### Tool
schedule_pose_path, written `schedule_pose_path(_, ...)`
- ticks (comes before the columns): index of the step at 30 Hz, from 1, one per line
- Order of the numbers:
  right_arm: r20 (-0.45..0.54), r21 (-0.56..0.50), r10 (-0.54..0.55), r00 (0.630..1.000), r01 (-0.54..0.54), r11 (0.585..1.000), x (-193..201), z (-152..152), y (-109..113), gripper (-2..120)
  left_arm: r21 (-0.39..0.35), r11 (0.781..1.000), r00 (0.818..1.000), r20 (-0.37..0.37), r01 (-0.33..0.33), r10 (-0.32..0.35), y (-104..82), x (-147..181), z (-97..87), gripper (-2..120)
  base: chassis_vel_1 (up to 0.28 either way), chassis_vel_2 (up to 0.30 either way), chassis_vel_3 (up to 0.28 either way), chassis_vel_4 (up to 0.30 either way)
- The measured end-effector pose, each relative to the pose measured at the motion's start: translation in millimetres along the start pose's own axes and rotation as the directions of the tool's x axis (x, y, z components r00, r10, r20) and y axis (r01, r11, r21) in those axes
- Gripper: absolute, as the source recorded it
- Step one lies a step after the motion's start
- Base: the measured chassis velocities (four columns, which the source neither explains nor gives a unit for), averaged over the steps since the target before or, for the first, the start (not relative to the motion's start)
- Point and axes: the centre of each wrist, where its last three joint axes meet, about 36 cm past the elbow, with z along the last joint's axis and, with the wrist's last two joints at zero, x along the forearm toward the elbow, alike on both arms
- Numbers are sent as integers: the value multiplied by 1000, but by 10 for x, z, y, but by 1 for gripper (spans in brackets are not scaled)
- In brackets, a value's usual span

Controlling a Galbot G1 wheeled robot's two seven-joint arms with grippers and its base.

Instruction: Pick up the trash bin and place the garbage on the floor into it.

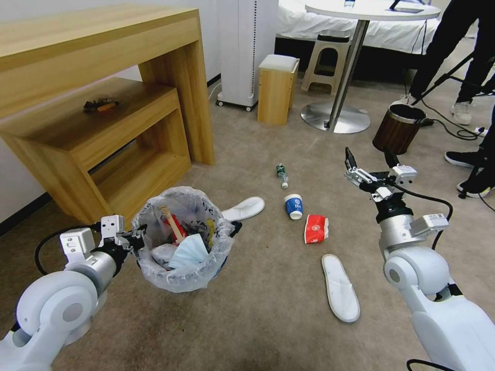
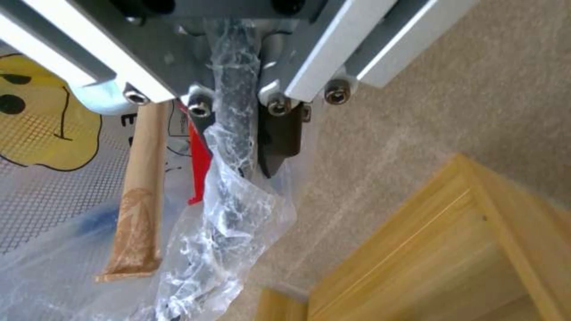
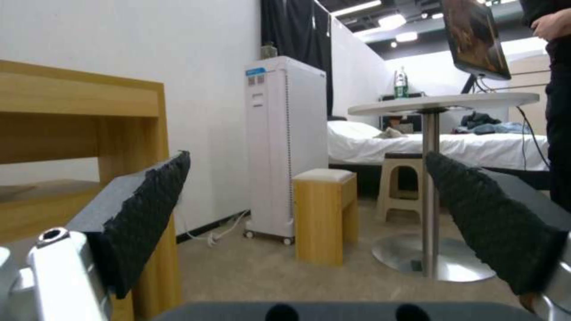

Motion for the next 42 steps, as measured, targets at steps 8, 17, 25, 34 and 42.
schedule_pose_path(8, 7, 7, -5, 1000, 5, 1000, -2, 15, -12, 100, 2, 1000, 1000, 1, -2, 2, -1, 0, 3, 0, -111, 119, 106, -102)
schedule_pose_path(17, 1, 12, 4, 1000, -4, 1000, 8, 32, -3, 100, 5, 1000, 1000, 2, -6, 6, -4, -1, 14, 0, -67, 73, 62, -70)
schedule_pose_path(25, -38, 17, 19, 999, -18, 1000, 70, 20, 25, 100, 5, 1000, 1000, 7, -9, 9, -10, 17, 8, 0, 0, 0, 0, 0)
schedule_pose_path(34, -500, 80, 78, 863, -44, 996, 407, -220, 121, 100, 2, 1000, 1000, 17, 2, -2, 18, 54, -26, 0, 0, 0, 0, 0)
schedule_pose_path(42, -830, 51, 110, 546, -123, 991, 500, -206, 244, 100, 13, 1000, 1000, 18, -4, 4, 4, 46, -11, 0, 0, 0, 0, 0)
